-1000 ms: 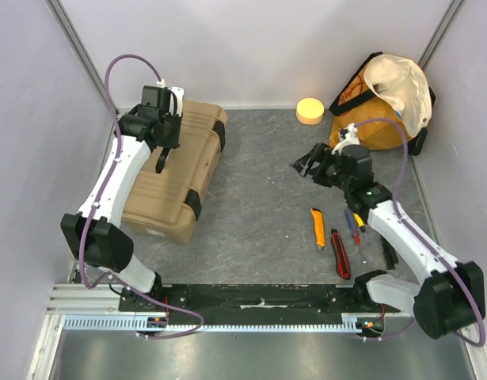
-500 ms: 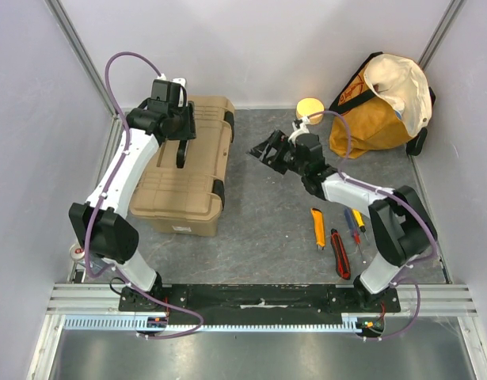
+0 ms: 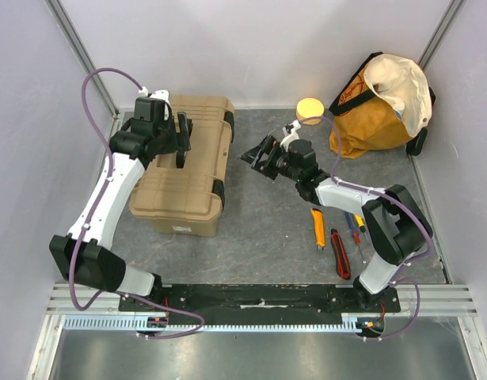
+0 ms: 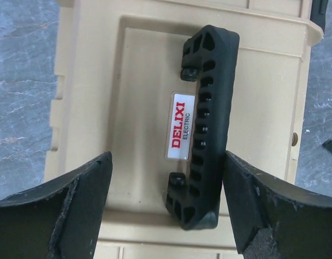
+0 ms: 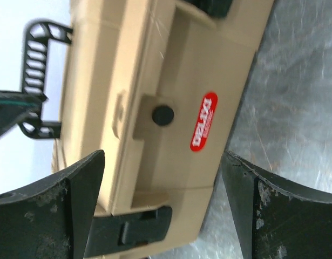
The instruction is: Pack the tool kit
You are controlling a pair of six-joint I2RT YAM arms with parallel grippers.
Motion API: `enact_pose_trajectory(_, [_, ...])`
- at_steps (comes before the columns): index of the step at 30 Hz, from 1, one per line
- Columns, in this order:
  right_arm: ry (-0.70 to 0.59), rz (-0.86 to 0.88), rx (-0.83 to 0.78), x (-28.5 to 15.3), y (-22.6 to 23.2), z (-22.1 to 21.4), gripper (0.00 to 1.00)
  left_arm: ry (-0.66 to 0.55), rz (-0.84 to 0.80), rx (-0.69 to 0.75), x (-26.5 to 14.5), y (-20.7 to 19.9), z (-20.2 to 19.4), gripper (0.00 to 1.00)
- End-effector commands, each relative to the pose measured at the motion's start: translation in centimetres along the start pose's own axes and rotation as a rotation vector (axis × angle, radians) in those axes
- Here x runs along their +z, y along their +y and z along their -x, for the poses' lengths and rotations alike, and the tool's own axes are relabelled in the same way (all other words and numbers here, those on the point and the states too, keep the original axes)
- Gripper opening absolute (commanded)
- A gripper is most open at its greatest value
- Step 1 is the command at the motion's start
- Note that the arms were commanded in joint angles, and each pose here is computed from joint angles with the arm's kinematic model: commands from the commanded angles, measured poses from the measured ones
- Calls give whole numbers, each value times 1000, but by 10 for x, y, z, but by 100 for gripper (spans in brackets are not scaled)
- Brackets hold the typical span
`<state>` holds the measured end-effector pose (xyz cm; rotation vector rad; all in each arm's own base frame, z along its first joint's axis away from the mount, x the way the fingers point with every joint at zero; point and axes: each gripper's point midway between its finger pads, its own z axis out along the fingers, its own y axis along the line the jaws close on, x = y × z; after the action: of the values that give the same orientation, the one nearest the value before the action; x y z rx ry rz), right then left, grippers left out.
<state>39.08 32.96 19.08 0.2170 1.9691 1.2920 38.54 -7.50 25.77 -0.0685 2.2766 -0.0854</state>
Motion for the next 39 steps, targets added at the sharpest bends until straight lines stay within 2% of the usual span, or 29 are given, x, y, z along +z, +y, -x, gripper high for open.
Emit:
enact_pose_trajectory(1, [31, 56, 4, -17, 19, -21, 95, -121, 128, -22, -17, 27, 16, 86])
enact_pose_trajectory(5, [48, 46, 11, -30, 17, -36, 95, -130, 269, -90, -21, 59, 2, 86])
enact_pose_trajectory(14, [59, 104, 93, -48, 28, -54, 95, -71, 332, -181, -19, 82, -32, 86])
enact_pose_trajectory(26, [124, 241, 213, -45, 61, -100, 98, -108, 133, -231, -55, 57, -53, 88])
enact_pose_trajectory(35, [165, 283, 288, -39, 57, -129, 98, -68, 48, -234, -69, 47, -84, 88])
enact_pose_trajectory(39, [161, 355, 288, -42, 67, -134, 98, -25, 14, -237, -66, 42, -102, 88])
